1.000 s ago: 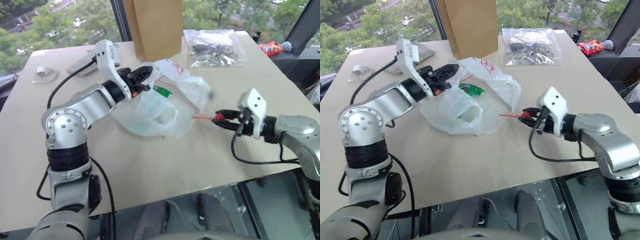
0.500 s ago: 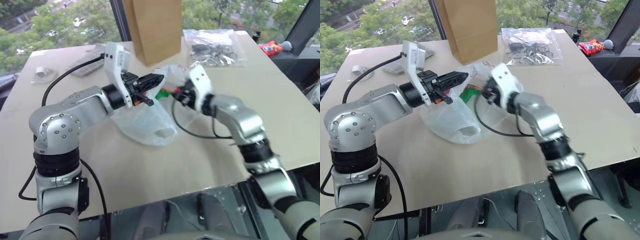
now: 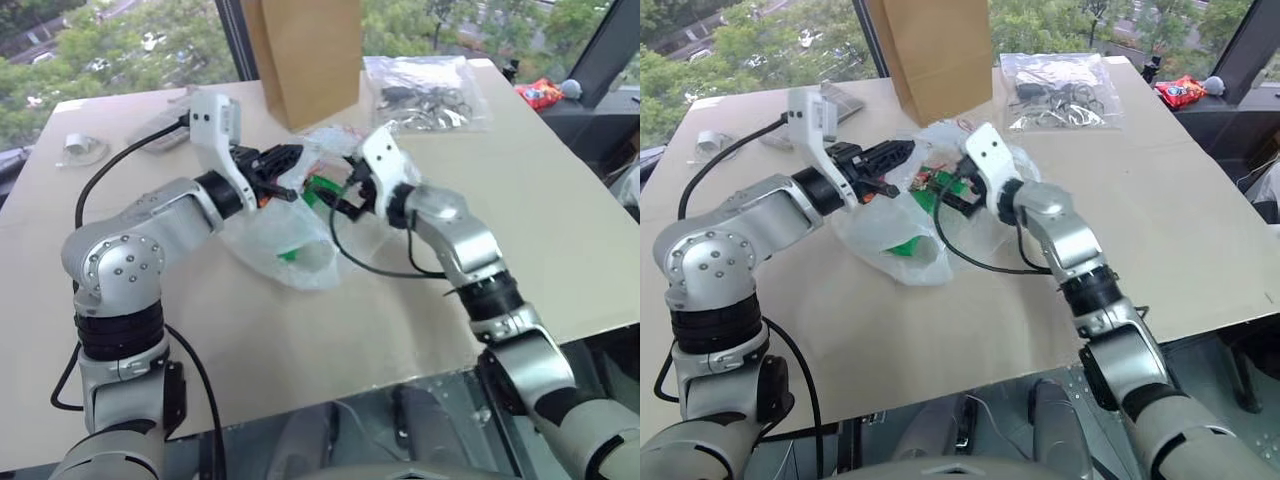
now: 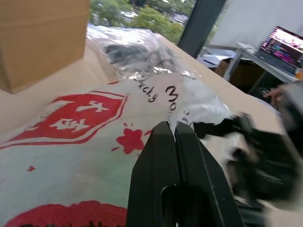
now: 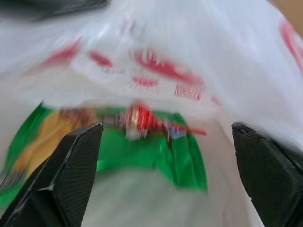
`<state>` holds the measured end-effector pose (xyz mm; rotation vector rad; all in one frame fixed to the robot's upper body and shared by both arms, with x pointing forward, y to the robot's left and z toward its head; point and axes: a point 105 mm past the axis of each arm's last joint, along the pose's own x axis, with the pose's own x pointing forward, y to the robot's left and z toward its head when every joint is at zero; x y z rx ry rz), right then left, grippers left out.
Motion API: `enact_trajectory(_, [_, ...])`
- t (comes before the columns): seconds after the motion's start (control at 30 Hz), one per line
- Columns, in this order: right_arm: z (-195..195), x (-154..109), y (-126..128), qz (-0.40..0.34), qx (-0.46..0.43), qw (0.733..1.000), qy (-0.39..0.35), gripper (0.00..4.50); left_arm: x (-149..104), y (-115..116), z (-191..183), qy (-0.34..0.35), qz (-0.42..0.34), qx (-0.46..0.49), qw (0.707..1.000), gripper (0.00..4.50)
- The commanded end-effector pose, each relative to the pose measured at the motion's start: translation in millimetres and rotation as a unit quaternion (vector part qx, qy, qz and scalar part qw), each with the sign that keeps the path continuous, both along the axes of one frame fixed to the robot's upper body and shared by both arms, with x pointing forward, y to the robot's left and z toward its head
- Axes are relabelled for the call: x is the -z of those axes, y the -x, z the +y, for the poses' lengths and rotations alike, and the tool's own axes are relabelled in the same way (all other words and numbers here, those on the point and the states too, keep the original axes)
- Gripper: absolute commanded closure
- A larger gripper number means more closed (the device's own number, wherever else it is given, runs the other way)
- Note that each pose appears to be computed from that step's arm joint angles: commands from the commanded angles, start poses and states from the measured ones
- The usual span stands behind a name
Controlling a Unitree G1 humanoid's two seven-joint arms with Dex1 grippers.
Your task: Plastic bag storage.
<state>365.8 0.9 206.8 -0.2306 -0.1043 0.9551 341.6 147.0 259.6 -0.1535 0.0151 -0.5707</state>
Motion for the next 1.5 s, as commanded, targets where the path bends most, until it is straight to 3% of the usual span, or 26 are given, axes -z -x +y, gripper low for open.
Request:
enact_trajectory(0.03, [-11,-27,23,-0.040,-0.017,0.999,-0.001,0.02,-9,0,9,-0.010,-0.038,-0.013,0.999,4.50])
enact_trajectory(0.17, [-33,-33,38,-0.040,-0.010,0.999,0.011,0.02,-7,2,10,-0.023,-0.055,-0.004,0.998,4.50])
enact_trajectory(0.27, [-48,-36,34,-0.059,0.041,0.997,0.026,0.02,-7,0,13,-0.027,-0.062,-0.010,0.998,4.50])
enact_trajectory(0.4, [-70,-26,13,-0.059,0.106,0.991,0.058,0.02,-3,0,14,-0.030,-0.057,-0.002,0.998,4.50])
enact_trajectory(0.63, [-69,1,-27,-0.034,0.153,0.985,0.078,0.02,-5,6,20,-0.053,-0.064,0.006,0.997,4.50])
enact_trajectory(0.67, [-70,3,-30,-0.034,0.156,0.984,0.082,0.26,-6,9,21,-0.053,-0.067,0.014,0.996,4.50])
enact_trajectory(0.77, [-70,-2,-30,-0.031,0.148,0.987,0.060,1.22,-9,19,22,-0.058,-0.069,0.035,0.995,3.71])
enact_trajectory(0.9, [-71,-6,-25,-0.030,0.134,0.989,0.051,3.32,-11,29,29,-0.068,-0.068,0.050,0.994,1.78])
enact_trajectory(0.97, [-70,-6,-20,-0.027,0.124,0.991,0.049,4.24,-15,44,28,-0.055,-0.063,0.099,0.992,1.76])
enact_trajectory(1.03, [-69,-6,-18,-0.024,0.121,0.991,0.045,4.39,-17,55,31,-0.036,-0.050,0.134,0.989,1.76])
enact_trajectory(1.17, [-69,-7,-17,-0.020,0.121,0.992,0.040,4.39,-2,104,23,-0.014,0.040,0.264,0.964,1.76])
enact_trajectory(1.3, [-70,-6,-17,-0.017,0.125,0.991,0.038,4.39,14,131,18,-0.015,0.098,0.314,0.944,1.76])
enact_trajectory(1.47, [-69,-6,-14,-0.017,0.128,0.991,0.037,4.39,47,130,-8,-0.073,0.092,0.298,0.947,1.76])
enact_trajectory(1.5, [-69,-7,-13,-0.017,0.129,0.991,0.037,4.50,50,124,-10,-0.075,0.086,0.283,0.952,1.35])
